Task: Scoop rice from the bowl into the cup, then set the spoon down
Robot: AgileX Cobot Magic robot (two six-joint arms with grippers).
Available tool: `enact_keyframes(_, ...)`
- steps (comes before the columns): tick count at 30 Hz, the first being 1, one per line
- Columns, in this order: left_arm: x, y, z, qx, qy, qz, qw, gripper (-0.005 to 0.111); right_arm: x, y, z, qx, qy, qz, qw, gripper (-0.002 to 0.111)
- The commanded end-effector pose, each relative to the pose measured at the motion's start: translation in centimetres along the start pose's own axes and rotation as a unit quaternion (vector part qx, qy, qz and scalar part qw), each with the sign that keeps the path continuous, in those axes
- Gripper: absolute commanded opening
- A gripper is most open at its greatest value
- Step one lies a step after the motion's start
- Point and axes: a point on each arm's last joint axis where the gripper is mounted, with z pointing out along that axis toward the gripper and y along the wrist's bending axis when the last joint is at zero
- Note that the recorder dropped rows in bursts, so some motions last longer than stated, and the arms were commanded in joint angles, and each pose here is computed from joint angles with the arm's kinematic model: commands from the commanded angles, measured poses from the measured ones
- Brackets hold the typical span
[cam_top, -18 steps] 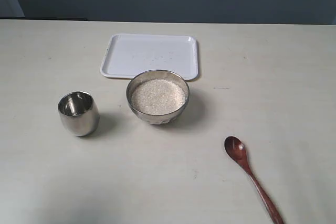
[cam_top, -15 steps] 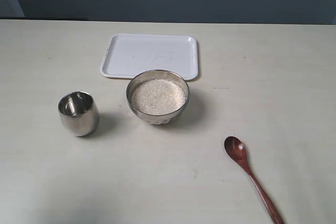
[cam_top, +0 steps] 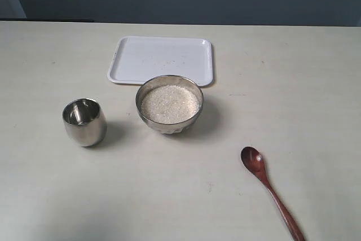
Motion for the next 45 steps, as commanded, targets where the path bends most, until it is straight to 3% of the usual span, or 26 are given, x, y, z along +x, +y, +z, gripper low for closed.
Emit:
enact_keyframes(1,0.0,-0.1,0.0,0.004,-0.006,-0.002,1.000,0.000,-0.3,0.0,0.0,-0.006,-0.019,0.097,0.995,0.042)
enact_keyframes(8,0.0,-0.1,0.0,0.004,-0.006,-0.002,1.000,0.000,0.7,0.3,-0.1,-0.016,0.041,0.145,0.988,0.042)
enact_keyframes(14,0.0,-0.1,0.0,0.004,-0.006,-0.002,1.000,0.000,2.2,0.7,-0.3,-0.025,0.124,0.123,0.984,0.042)
enact_keyframes(21,0.0,-0.1,0.0,0.004,-0.006,-0.002,1.000,0.000,2.1,0.8,-0.3,-0.026,0.124,0.112,0.986,0.040)
enact_keyframes(23,0.0,-0.1,0.0,0.004,-0.006,-0.002,1.000,0.000,1.4,1.7,-0.4,-0.040,0.112,0.114,0.986,0.032)
enact_keyframes(27,0.0,-0.1,0.0,0.004,-0.006,-0.002,1.000,0.000,0.2,3.5,-0.7,-0.081,0.098,0.197,0.972,0.000)
enact_keyframes(28,0.0,-0.1,0.0,0.004,-0.006,-0.002,1.000,0.000,-0.1,3.9,-0.8,-0.091,0.099,0.197,0.971,0.000)
enact_keyframes(31,0.0,-0.1,0.0,0.004,-0.006,-0.002,1.000,0.000,-0.6,5.9,-1.5,-0.137,0.114,0.113,0.977,0.000)
enact_keyframes(32,0.0,-0.1,0.0,0.004,-0.006,-0.002,1.000,0.000,-1.0,6.8,-1.9,-0.162,0.115,0.046,0.979,0.000)
enact_keyframes(36,0.0,-0.1,0.0,0.004,-0.006,-0.002,1.000,0.000,-3.2,10.6,-2.7,-0.208,0.100,-0.094,0.968,0.000)
enact_keyframes(39,0.0,-0.1,0.0,0.004,-0.006,-0.002,1.000,0.000,-4.8,13.0,-1.8,-0.185,0.139,-0.189,0.954,0.000)
enact_keyframes(43,0.0,-0.1,0.0,0.004,-0.006,-0.002,1.000,0.000,-6.0,14.7,0.7,-0.149,0.204,-0.239,0.938,0.000)
enact_keyframes(44,0.0,-0.1,0.0,0.004,-0.006,-0.002,1.000,0.000,-6.3,14.8,1.5,-0.131,0.222,-0.259,0.931,0.000)
enact_keyframes(45,0.0,-0.1,0.0,0.004,-0.006,-0.002,1.000,0.000,-6.7,14.5,2.6,-0.076,0.259,-0.269,0.925,0.000)
